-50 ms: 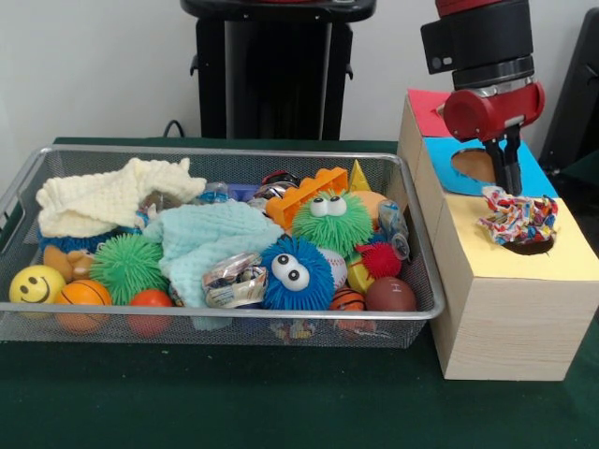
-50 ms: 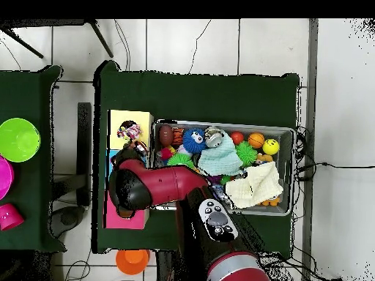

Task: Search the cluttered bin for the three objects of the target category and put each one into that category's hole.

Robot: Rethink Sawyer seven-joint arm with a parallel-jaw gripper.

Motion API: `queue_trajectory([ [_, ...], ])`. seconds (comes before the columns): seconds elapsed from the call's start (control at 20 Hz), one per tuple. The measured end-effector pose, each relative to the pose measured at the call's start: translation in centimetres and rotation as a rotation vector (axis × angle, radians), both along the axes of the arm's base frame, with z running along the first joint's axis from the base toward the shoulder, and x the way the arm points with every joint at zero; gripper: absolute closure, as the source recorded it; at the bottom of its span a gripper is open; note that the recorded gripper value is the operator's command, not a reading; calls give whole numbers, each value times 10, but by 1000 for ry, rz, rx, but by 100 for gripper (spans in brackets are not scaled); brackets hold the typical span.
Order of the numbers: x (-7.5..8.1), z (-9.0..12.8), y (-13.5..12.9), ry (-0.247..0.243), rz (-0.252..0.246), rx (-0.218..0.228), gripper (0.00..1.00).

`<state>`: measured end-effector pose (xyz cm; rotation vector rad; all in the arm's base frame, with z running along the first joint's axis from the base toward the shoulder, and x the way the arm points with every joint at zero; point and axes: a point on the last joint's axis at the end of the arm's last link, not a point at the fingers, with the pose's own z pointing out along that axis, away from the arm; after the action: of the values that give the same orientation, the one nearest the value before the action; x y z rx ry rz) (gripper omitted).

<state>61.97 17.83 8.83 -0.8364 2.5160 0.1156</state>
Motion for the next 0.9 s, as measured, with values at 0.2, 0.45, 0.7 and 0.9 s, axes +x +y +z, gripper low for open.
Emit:
queue_trajectory([
  [0.2, 1, 1, 0, -15, -3, 2, 100],
  [0.45, 1, 0, 0, -14, -3, 3, 100],
  [0.7, -1, -4, 1, -5, -3, 6, 100],
  [0.9, -3, -7, 2, 8, 0, 7, 100],
])
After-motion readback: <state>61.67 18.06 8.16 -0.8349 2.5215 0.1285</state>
